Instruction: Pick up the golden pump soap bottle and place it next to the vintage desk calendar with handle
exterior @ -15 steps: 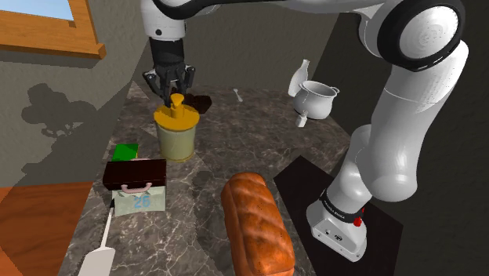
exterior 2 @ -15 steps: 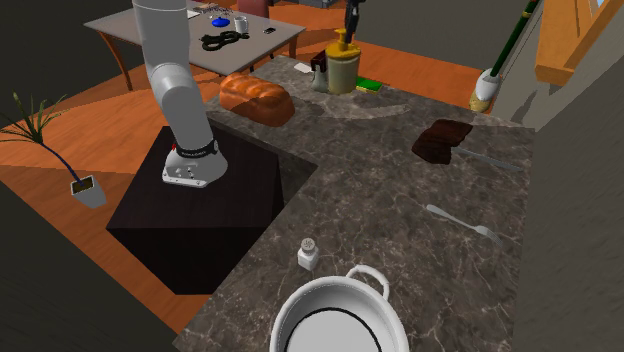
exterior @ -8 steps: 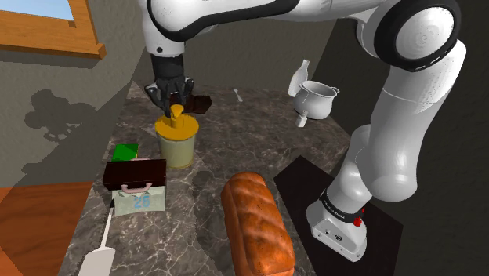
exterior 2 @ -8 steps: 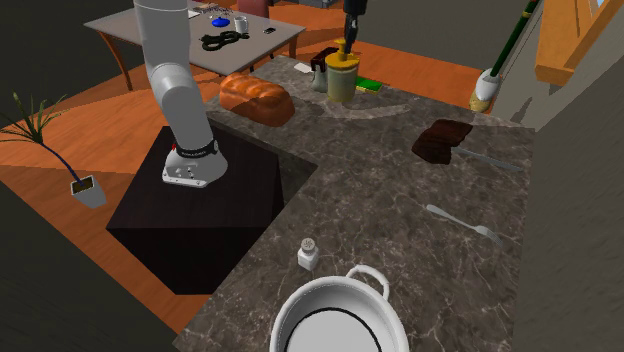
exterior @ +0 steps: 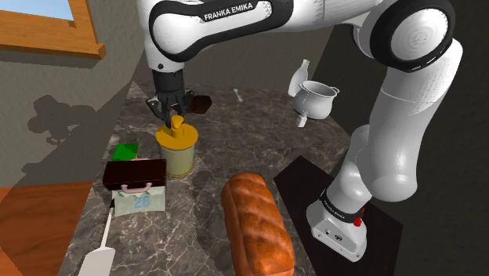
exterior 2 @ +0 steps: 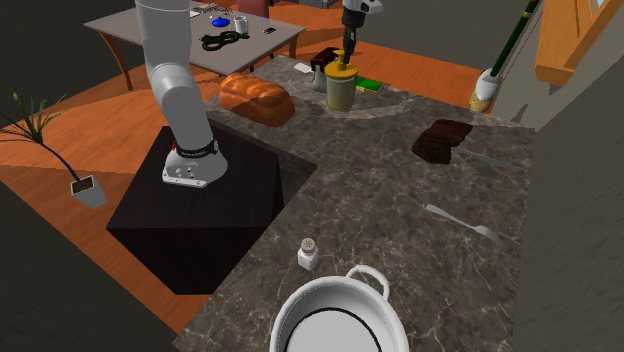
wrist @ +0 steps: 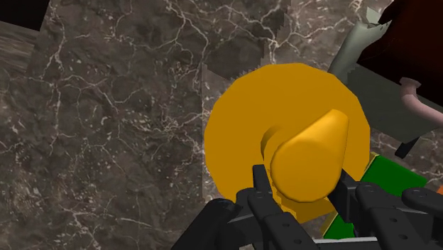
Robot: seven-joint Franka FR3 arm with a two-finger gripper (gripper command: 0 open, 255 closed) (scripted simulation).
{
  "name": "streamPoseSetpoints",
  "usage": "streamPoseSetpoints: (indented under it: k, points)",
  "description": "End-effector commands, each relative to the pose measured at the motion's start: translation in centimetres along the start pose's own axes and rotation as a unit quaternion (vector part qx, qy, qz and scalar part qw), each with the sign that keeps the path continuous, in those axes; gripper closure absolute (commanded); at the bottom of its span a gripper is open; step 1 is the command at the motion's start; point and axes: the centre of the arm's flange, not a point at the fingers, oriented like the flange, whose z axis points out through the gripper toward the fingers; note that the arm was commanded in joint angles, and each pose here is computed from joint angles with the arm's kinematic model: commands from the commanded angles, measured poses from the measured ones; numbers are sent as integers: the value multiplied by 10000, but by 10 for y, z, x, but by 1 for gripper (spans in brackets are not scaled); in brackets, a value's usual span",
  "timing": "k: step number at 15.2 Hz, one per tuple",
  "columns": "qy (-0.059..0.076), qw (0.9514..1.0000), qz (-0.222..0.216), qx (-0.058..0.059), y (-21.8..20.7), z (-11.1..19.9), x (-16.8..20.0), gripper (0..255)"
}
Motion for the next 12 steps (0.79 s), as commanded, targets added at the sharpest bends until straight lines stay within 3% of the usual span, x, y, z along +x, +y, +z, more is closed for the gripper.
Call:
streamPoseSetpoints:
  k: [1, 7, 8, 12]
  points:
    - [5, 10000, -1, 3, 0, 2, 0, 255]
    - [5, 10000, -1, 3, 0, 2, 0, 255]
    - [5, 10000, -1, 3, 0, 2, 0, 0]
    - [5, 10000, -1, 3, 0, 2, 0, 0]
